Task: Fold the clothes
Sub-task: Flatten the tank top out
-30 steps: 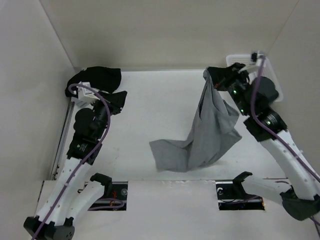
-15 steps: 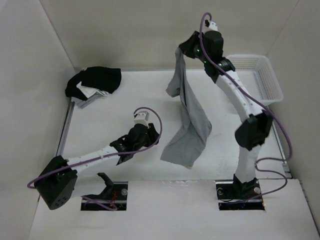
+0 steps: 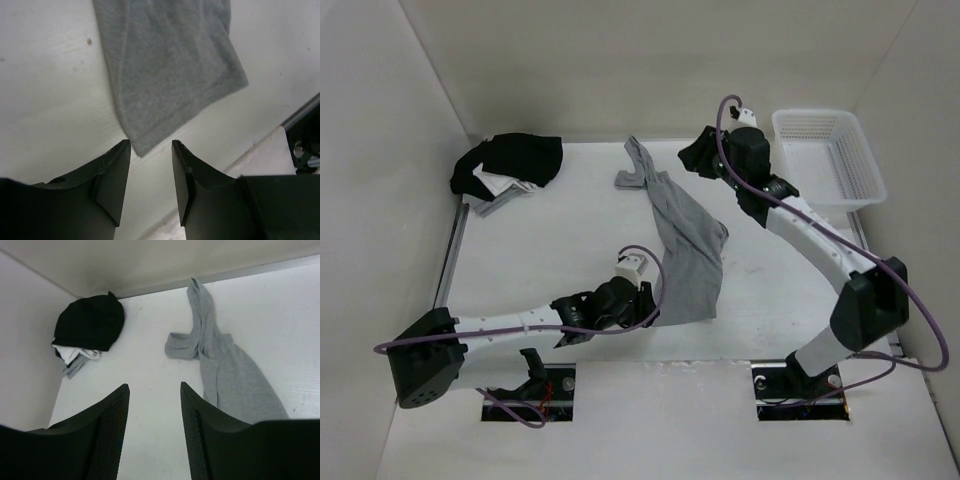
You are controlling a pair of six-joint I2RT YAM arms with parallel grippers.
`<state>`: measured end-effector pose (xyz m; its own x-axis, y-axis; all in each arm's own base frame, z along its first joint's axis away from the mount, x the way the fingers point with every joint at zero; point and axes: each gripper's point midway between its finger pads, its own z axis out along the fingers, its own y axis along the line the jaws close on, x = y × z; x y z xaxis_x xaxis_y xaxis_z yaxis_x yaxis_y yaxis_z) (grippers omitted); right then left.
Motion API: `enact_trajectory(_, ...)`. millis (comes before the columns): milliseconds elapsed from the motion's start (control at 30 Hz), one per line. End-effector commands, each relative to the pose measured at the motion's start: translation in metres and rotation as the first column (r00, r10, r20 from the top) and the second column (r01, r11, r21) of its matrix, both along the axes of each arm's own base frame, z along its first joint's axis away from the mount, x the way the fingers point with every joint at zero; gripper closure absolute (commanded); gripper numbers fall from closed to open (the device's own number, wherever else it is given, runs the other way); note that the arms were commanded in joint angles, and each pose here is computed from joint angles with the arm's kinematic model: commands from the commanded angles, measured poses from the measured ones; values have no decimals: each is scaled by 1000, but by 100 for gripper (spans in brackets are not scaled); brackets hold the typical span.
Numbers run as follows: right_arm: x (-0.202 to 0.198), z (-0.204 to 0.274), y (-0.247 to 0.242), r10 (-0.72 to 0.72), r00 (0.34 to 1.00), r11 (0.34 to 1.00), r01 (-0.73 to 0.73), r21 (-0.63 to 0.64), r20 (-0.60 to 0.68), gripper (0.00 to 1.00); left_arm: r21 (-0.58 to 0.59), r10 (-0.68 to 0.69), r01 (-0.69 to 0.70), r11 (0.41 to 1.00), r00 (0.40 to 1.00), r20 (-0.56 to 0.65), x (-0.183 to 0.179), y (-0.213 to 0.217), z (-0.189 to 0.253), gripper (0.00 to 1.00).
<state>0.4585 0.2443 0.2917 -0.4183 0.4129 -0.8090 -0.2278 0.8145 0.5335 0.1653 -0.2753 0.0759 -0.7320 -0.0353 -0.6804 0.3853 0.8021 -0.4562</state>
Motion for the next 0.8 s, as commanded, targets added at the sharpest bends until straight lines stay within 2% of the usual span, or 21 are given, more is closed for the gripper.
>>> enact_trajectory(0,-16,47,-9,-38,983,995,21,96,180,50,5,-28,28,1000,995,-91,-22,-6,-19,64)
enact_trajectory(267,-61,10,-11,-13,989,993,-4,117,146,50,61,104,-95,994,981,-162,-29,1,-47,68)
enact_trajectory(500,-89,4,-20,-22,987,990,0,138,160,50,97,161,-143,985,965,-208,-32,-5,-70,67)
enact_trajectory(767,-107,-26,-21,-3,993,989,-13,145,115,50,130,281,-265,955,952,-122,-14,21,-65,68)
